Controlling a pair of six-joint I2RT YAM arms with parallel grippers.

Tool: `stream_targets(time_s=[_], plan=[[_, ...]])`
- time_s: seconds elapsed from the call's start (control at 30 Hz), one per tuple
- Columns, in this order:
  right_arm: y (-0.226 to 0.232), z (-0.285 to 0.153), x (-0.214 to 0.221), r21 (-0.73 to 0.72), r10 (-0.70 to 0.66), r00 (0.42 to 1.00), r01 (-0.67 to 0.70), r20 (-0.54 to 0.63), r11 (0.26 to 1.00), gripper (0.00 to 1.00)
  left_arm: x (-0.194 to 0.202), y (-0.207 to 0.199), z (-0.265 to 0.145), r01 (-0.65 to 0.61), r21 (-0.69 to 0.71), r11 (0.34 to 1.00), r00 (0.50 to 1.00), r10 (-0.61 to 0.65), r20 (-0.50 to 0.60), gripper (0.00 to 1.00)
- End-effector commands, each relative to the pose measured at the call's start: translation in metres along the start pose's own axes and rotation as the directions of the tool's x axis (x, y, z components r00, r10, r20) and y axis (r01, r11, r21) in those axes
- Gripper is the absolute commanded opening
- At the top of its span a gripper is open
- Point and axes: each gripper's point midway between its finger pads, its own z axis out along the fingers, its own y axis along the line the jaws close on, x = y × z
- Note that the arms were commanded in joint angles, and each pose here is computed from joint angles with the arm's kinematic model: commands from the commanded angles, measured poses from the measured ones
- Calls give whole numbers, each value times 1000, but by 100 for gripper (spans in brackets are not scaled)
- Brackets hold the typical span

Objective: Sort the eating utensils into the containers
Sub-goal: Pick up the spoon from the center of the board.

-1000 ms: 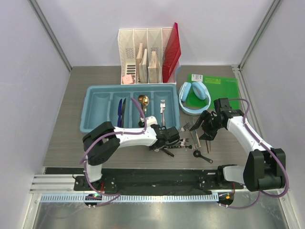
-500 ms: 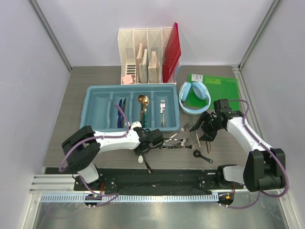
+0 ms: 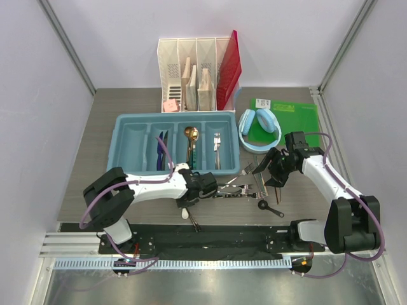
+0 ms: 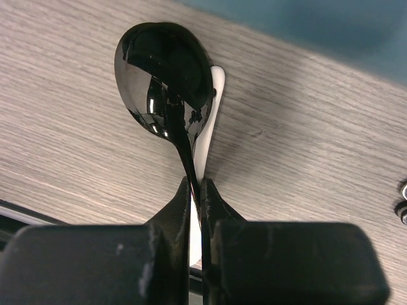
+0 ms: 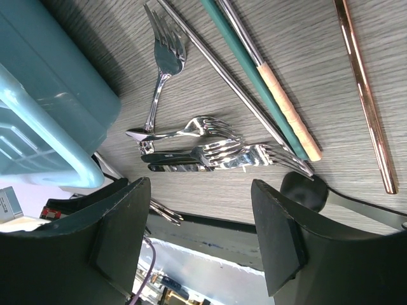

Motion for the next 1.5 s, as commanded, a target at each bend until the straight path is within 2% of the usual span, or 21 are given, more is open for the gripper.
stream_targets(time_s=[0.0,0.2,0.57,0.77,1.0,1.07,1.17,1.23,1.3,1.47], plan=[[12,-3,-6,-37,2,1000,-2,18,999,70,-5,17,-7,-115,-72,991,993,115,7,0],[14,-2,-7,-43,11,1000,-10,18,999,70,-26,9,-23,-135,-43,990,988,138,75,0],[23,-6,-13,-61,7,1000,-6,30,998,70,-36,-6,-32,-152,-4,988,983,151,108,0],[25,-6,-17,-61,-1,999,3,32,998,70,-46,5,-55,-99,29,995,989,95,118,0],[33,-6,-27,-67,-3,998,7,59,998,70,-49,33,-102,-33,165,986,996,19,84,0],[38,-5,-30,-85,-3,998,9,65,996,70,-60,38,-119,-35,208,978,993,11,116,0],[40,-2,-31,-95,0,999,5,54,995,70,-92,48,-149,-16,259,966,975,-43,220,0],[41,0,-32,-99,1,999,4,51,995,70,-113,54,-155,-30,236,971,963,-35,268,0],[41,3,-32,-100,4,999,0,42,995,70,-131,48,-166,-22,247,969,958,-51,284,0],[46,6,-35,-116,11,1000,-8,27,993,70,-159,14,-165,-108,223,969,945,30,327,0]])
